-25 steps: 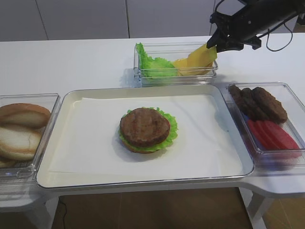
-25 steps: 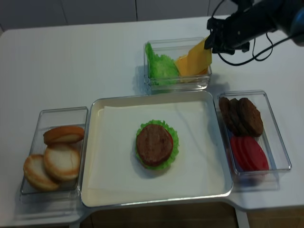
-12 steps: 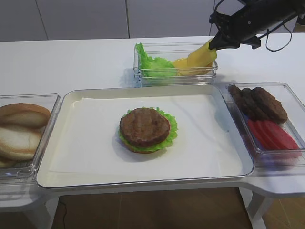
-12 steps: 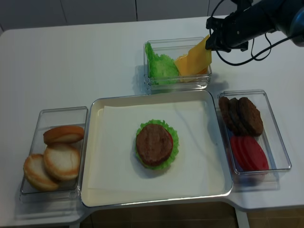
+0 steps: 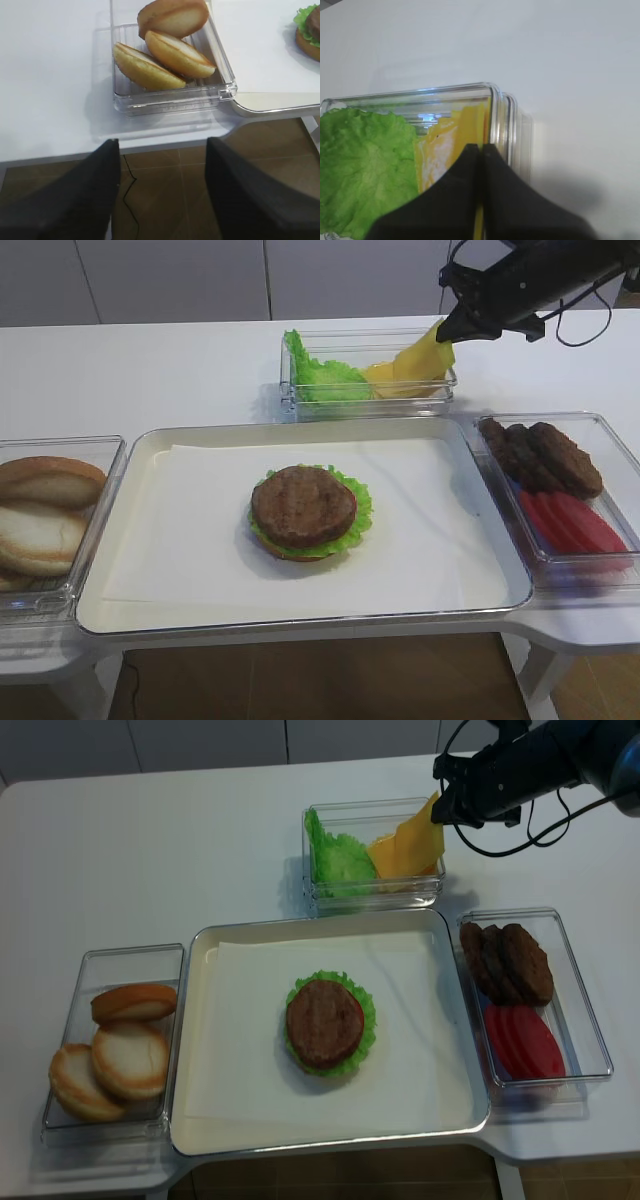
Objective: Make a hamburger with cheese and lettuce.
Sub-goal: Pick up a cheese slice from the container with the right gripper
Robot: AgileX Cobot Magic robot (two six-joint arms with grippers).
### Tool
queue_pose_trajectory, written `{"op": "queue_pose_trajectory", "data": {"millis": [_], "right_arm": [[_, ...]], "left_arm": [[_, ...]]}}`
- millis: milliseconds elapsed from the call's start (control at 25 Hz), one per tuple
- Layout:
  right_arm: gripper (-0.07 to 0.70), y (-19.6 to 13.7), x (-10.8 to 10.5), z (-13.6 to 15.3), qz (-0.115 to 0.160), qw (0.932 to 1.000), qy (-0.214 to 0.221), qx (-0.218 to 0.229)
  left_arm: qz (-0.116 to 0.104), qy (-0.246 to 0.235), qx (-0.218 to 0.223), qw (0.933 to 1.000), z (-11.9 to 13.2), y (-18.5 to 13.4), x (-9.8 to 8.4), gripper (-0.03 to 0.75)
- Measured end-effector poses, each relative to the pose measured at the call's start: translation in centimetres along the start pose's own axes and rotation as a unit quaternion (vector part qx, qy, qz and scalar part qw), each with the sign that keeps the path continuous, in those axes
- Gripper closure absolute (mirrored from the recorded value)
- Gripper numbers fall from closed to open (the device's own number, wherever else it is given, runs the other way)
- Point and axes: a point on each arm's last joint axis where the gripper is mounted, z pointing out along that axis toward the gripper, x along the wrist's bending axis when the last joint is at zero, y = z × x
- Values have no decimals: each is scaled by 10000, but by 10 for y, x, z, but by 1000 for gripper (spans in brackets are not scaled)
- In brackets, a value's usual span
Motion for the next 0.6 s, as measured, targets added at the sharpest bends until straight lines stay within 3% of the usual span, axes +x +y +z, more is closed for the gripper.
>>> {"op": "queue_pose_trajectory", "data": {"millis": [600], "right_arm": [[629, 5, 33, -40, -453, 9986, 286, 7]], "left_arm": [[0, 0, 0, 10000, 0, 0, 0, 310]]}}
